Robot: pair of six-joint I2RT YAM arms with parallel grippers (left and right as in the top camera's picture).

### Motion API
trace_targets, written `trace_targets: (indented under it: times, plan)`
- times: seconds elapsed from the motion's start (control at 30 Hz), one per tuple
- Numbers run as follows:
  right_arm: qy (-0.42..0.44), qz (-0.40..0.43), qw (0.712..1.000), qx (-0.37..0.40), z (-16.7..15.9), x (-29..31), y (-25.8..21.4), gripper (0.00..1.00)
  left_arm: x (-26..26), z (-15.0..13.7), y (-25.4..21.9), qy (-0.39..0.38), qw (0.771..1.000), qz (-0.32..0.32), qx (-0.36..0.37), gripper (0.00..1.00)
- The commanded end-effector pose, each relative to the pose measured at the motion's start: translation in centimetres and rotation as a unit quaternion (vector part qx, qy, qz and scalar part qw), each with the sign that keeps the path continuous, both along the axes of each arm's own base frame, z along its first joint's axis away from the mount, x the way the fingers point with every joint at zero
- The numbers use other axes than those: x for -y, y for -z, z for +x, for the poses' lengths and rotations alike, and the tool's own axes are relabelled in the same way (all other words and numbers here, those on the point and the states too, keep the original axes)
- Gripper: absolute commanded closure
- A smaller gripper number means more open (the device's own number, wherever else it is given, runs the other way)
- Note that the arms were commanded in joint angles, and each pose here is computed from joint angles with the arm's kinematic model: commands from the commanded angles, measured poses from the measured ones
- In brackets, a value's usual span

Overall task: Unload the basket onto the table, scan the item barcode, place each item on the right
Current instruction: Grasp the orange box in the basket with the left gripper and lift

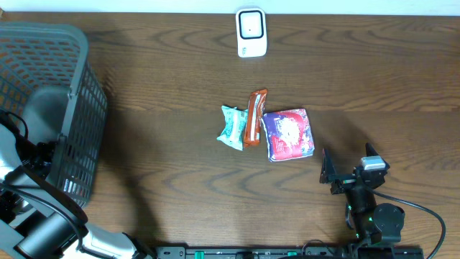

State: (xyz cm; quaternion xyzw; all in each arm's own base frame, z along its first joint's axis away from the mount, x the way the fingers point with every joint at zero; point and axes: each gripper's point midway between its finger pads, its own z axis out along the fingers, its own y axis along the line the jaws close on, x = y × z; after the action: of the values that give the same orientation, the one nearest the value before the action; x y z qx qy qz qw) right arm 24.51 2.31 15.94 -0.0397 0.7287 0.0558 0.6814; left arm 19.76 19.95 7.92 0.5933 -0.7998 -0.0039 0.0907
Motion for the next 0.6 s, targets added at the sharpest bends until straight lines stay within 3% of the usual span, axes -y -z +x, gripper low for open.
trace_targets:
  times: [0.0, 0.57]
  plan:
    - [0.001, 0.006, 1.0, 0.0, 0.0, 0.0, 0.0, 0.01, 0.5, -0.7, 0.2, -0.005, 1.0, -0.011, -0.017, 0.02]
    - [0.001, 0.006, 1.0, 0.0, 0.0, 0.0, 0.0, 0.01, 1.6, -1.9, -0.2, -0.016, 0.998, -0.033, -0.043, 0.02]
